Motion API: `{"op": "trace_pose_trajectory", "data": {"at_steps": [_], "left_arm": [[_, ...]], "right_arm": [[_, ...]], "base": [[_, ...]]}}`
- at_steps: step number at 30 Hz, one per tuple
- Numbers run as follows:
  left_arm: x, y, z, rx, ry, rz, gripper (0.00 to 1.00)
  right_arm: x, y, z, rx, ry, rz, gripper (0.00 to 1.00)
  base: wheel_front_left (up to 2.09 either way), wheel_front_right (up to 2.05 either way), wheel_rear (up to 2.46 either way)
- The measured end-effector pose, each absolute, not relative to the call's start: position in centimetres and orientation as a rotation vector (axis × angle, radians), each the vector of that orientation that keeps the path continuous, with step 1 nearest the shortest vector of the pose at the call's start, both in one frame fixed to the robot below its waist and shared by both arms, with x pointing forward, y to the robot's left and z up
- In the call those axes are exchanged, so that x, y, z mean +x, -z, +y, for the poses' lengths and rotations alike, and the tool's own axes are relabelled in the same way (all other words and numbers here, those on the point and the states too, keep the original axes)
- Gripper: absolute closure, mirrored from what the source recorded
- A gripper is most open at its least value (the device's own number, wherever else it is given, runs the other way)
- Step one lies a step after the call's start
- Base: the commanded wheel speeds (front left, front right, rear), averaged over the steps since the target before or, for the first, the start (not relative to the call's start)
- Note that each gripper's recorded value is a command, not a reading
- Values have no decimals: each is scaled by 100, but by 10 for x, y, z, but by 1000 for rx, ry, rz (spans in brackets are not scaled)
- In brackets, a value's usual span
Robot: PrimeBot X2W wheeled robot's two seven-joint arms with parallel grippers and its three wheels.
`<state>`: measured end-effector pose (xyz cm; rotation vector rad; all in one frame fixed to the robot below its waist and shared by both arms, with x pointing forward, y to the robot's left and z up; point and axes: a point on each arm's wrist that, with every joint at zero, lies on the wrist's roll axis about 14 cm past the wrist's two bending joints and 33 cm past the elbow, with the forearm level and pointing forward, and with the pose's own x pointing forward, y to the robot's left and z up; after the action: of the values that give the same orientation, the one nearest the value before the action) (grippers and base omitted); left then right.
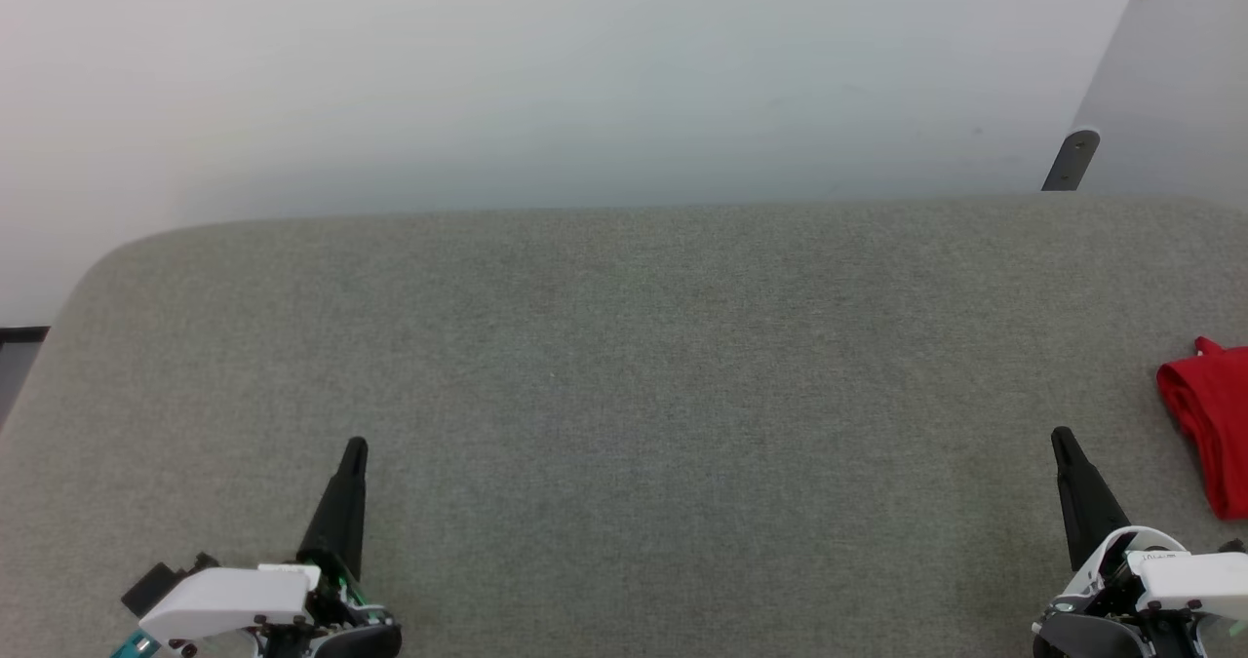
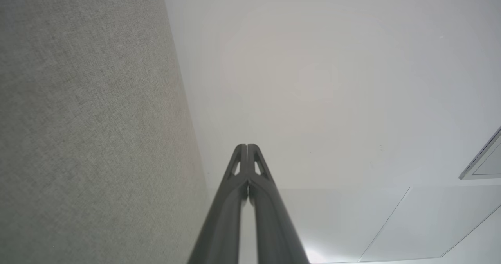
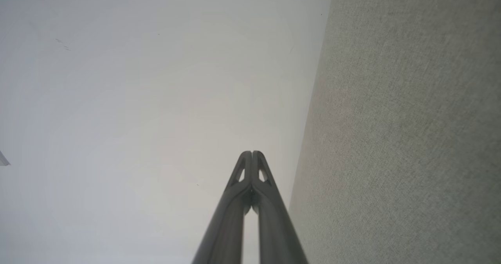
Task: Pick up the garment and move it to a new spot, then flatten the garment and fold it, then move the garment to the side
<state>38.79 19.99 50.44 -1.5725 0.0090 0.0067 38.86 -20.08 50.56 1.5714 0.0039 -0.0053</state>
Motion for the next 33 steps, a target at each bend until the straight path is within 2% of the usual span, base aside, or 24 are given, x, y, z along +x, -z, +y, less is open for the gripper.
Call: {"op": "trace_pose_trajectory", "data": {"at_steps": [33], "left_arm": [[388,-504,200,-1573,-7,9,100]], "right_arm": [[389,-506,-201,1571,5,4,100]], "base": [[0,0,0]]}}
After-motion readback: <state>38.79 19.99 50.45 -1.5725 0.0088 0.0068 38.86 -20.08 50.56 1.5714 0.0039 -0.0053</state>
